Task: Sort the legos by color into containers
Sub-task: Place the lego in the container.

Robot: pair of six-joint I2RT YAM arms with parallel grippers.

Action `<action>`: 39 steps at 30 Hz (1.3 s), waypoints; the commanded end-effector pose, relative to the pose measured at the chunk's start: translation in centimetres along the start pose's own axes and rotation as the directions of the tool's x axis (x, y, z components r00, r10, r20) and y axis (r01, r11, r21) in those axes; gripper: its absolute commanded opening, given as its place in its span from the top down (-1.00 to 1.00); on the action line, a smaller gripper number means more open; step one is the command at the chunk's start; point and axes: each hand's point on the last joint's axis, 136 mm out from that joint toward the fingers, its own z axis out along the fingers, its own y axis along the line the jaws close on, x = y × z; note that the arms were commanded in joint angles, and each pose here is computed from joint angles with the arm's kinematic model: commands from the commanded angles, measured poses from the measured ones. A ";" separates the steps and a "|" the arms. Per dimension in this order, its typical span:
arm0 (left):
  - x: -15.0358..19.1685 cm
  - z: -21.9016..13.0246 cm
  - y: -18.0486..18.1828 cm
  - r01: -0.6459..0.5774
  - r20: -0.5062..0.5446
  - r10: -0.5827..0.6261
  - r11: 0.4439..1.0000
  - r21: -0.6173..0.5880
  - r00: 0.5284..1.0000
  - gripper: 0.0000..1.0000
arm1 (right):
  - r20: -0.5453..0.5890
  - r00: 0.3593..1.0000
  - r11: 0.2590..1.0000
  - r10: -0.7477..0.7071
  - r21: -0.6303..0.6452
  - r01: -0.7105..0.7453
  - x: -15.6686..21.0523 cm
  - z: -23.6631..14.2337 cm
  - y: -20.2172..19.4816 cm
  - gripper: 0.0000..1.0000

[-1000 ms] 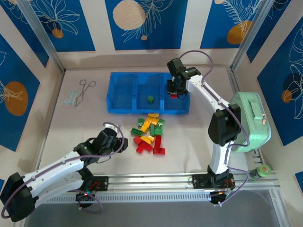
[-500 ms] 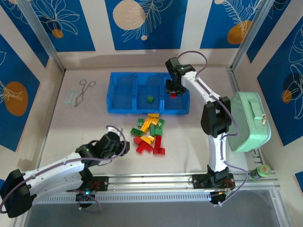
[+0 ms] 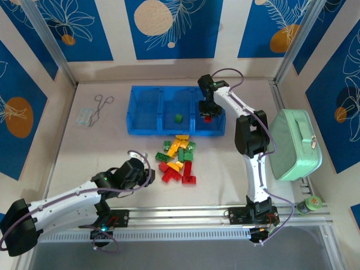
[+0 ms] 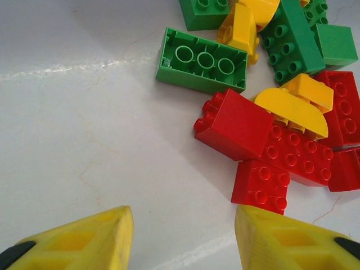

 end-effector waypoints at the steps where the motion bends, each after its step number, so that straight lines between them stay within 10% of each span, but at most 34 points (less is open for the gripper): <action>1: -1.0 -0.2 -0.8 0.000 0.026 0.000 1.000 0.006 1.000 -0.02 | -0.009 1.000 1.000 -0.004 -0.029 0.004 -0.6 0.6 0.7 0.40; 16: -1.1 -0.4 -1.3 -0.031 0.031 0.032 0.999 -0.003 0.999 -0.05 | -0.027 1.000 1.000 -0.013 -0.019 0.013 -1.5 2.1 1.5 0.27; 21: -1.5 -0.5 -1.9 -0.052 0.028 0.051 0.999 0.003 0.998 -0.06 | -0.022 0.999 1.000 -0.024 -0.003 0.023 -1.4 1.4 1.6 -0.22; 39: 0.4 2.2 -6.2 -0.225 -0.108 0.229 0.973 0.049 0.968 -0.16 | 0.301 0.951 0.997 -0.067 -0.011 0.074 1.4 -14.7 1.3 -0.39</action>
